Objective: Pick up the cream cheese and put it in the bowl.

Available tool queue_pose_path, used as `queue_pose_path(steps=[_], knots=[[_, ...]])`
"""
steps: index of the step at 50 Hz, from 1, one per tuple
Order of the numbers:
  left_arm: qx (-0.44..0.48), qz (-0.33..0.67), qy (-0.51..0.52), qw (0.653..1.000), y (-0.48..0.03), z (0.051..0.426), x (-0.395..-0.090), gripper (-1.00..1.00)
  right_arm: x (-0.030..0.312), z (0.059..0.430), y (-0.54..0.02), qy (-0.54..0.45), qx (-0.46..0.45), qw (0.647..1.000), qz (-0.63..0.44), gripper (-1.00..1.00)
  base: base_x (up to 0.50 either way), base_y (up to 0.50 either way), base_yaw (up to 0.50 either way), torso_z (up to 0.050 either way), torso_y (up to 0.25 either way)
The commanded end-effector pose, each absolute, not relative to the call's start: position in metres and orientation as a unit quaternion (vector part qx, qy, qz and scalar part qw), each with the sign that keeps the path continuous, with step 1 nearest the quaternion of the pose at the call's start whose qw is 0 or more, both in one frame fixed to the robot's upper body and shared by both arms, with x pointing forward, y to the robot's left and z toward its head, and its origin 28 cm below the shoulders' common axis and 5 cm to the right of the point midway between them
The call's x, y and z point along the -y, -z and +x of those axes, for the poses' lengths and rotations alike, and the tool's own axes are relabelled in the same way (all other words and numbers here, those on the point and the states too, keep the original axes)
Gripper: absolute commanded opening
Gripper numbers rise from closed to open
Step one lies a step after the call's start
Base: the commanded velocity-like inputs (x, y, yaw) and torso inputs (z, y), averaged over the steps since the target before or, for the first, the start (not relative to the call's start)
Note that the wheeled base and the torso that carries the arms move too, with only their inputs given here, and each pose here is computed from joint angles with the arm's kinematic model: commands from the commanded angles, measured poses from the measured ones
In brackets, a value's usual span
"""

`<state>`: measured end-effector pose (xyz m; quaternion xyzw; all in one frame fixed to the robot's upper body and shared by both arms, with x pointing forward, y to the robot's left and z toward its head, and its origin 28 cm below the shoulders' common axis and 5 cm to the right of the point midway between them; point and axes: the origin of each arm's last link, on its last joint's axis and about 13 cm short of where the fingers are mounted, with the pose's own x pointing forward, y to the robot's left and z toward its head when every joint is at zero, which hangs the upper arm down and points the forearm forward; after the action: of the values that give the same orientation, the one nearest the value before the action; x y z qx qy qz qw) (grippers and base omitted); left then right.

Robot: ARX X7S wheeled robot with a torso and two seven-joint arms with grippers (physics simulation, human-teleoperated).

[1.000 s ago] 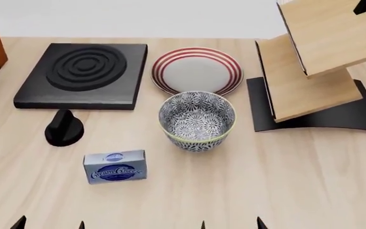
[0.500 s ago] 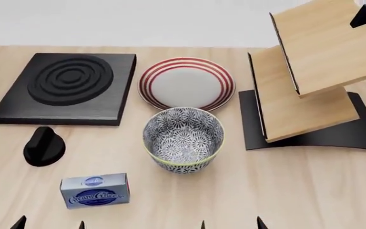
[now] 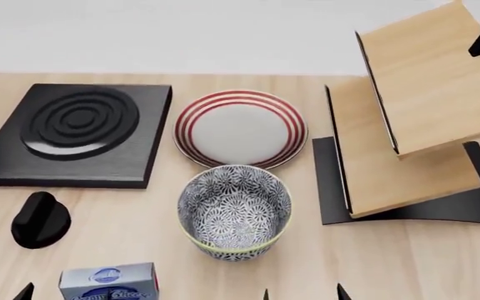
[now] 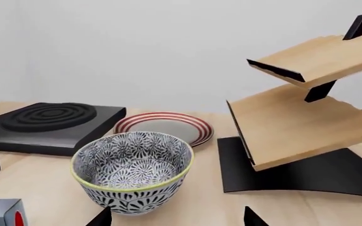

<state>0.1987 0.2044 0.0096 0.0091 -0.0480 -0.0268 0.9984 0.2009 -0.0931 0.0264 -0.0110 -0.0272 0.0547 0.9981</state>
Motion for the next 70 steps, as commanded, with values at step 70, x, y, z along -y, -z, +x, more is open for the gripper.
queue_pose_path(steps=[70], knots=[[0.051, 0.009, 0.024, 0.998, -0.0096, 0.198, -0.2048, 1.0, 0.0929, 0.2001, -0.0262, -0.054, 0.031, 0.998, -0.015, 1.0, 0.2, 0.0, 0.0, 0.0, 0.0]])
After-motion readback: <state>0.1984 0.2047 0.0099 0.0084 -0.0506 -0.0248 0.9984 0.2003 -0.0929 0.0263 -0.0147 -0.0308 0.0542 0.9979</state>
